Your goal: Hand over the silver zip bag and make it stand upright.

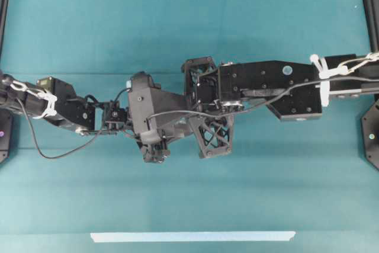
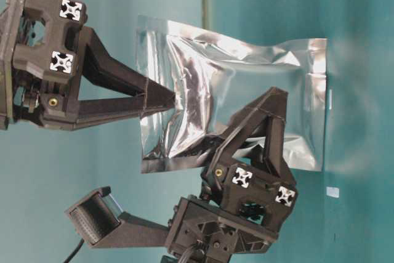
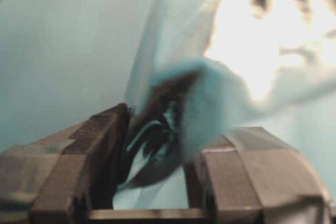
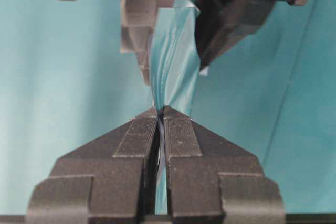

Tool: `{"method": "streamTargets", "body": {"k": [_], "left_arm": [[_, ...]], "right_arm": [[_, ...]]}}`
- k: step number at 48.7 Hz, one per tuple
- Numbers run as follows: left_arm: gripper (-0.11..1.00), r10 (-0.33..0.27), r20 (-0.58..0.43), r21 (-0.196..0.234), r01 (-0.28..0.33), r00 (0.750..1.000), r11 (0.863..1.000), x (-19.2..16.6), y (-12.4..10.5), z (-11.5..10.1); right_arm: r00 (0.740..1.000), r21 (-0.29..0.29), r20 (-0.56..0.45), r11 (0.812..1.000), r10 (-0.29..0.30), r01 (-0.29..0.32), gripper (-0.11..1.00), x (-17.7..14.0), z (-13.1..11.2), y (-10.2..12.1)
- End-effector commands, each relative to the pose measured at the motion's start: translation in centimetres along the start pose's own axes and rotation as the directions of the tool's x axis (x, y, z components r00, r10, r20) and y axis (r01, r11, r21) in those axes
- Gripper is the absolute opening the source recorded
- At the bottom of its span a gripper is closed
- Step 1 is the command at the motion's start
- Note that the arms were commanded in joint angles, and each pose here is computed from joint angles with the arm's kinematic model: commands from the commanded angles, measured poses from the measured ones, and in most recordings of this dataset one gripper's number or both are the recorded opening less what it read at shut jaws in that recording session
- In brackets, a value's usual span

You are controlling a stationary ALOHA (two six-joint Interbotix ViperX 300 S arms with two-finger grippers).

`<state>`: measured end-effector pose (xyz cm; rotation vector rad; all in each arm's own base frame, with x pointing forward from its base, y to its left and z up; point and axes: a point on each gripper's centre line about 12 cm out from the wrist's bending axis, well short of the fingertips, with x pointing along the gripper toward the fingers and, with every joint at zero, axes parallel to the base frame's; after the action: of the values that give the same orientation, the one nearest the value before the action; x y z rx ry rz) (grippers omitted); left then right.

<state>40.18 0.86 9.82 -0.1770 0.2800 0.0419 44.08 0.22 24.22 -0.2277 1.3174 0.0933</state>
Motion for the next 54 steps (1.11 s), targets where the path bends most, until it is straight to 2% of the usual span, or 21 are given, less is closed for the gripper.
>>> {"method": "streamTargets", "body": {"k": [1, 23, 42, 54], "left_arm": [[0.33, -0.021, 0.018, 0.009, 0.021, 1.000, 1.000, 0.27, -0.82, 0.62], [0.30, -0.011, -0.039, 0.059, 0.013, 0.999, 0.998, 0.29, -0.71, -0.03], [0.29, -0.003, -0.036, 0.061, 0.005, 0.999, 0.998, 0.28, -0.40, 0.09], [0.29, -0.001, -0.036, 0.088, 0.005, 0.999, 0.996, 0.28, -0.29, 0.10]], "right_arm": [[1.000, 0.002, 0.016, 1.000, -0.004, 0.004, 0.02, -0.52, 0.18, -0.02], [1.000, 0.000, 0.012, 1.000, -0.003, 0.003, 0.02, -0.46, 0.16, 0.06], [1.000, 0.002, 0.016, 1.000, -0.004, 0.004, 0.02, -0.45, 0.20, -0.02], [1.000, 0.008, 0.008, 1.000, 0.009, -0.009, 0.03, -0.46, 0.11, 0.20]]}}
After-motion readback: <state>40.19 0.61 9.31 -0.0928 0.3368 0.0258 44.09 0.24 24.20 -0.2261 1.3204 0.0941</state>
